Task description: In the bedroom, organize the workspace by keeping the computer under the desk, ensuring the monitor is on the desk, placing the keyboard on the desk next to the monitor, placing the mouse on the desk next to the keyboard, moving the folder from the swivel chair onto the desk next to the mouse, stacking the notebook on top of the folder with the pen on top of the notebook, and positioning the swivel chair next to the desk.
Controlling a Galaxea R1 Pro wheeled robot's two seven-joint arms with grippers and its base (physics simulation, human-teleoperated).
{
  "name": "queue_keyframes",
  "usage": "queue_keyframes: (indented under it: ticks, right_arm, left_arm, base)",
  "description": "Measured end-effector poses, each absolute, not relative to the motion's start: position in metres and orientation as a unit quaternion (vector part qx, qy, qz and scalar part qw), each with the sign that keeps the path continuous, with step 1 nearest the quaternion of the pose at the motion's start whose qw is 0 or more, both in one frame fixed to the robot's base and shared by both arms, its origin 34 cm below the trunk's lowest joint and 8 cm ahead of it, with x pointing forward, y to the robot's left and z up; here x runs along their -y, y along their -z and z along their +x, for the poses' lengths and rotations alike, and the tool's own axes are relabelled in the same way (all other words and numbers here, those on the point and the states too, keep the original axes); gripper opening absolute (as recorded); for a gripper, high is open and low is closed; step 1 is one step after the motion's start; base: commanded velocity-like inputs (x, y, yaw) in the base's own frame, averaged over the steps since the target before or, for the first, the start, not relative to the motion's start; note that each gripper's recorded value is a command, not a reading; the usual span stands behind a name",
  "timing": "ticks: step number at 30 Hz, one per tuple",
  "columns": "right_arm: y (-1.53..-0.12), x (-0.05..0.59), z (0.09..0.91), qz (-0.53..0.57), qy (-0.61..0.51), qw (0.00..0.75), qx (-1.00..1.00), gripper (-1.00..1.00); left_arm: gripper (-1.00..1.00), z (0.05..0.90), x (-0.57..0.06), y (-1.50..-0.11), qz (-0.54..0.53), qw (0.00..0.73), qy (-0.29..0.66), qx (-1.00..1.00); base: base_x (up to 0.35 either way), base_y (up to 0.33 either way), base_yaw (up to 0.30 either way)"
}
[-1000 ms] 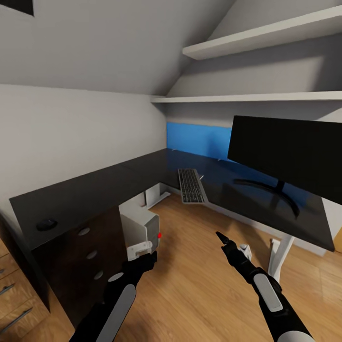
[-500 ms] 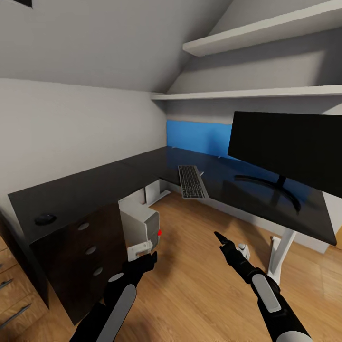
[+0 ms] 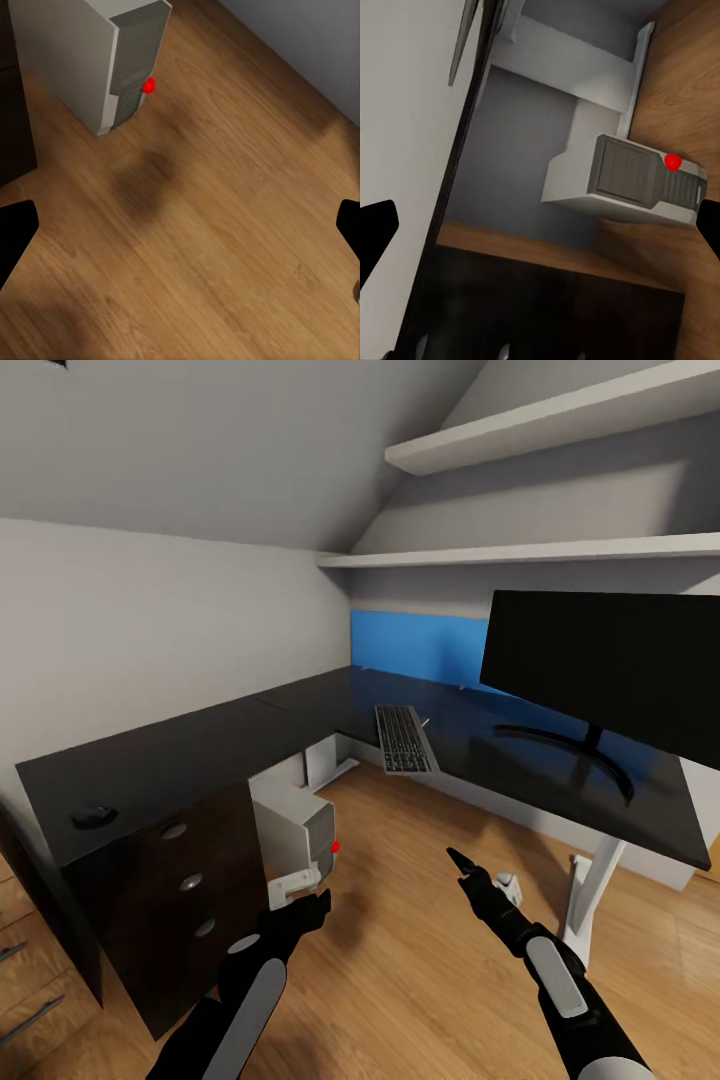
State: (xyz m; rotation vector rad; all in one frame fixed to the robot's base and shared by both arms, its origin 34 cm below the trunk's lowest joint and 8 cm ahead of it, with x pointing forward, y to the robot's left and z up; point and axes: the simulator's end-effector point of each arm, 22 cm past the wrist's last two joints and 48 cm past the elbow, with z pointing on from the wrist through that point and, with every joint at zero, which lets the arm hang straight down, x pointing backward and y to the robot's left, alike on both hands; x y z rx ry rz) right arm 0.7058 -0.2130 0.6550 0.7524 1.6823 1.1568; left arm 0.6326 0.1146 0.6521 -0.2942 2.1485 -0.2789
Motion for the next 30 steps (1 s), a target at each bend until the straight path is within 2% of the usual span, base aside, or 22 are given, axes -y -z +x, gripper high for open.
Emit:
queue_keyframes:
  ticks: [16, 23, 30]
  right_arm:
    - [-0.658, 0.176, 0.703, 0.282, -0.487, 0.451, -0.693, 1.00]
    - [-0.657, 0.175, 0.703, 0.281, -0.487, 0.450, -0.694, 1.00]
    - [-0.657, 0.176, 0.702, 0.281, -0.485, 0.451, -0.695, 1.00]
  left_arm:
    - [1.00, 0.632, -0.116, -0.651, -0.119, 0.459, 0.112, -0.874]
    - [1.00, 0.632, -0.116, -0.650, -0.118, 0.458, 0.111, -0.874]
    - [1.00, 0.632, -0.116, -0.650, -0.118, 0.458, 0.111, -0.874]
  base:
    - [0.000, 0.000, 0.008]
    - [0.028, -0.027, 0.194]
    - [0.182, -0.167, 0.261]
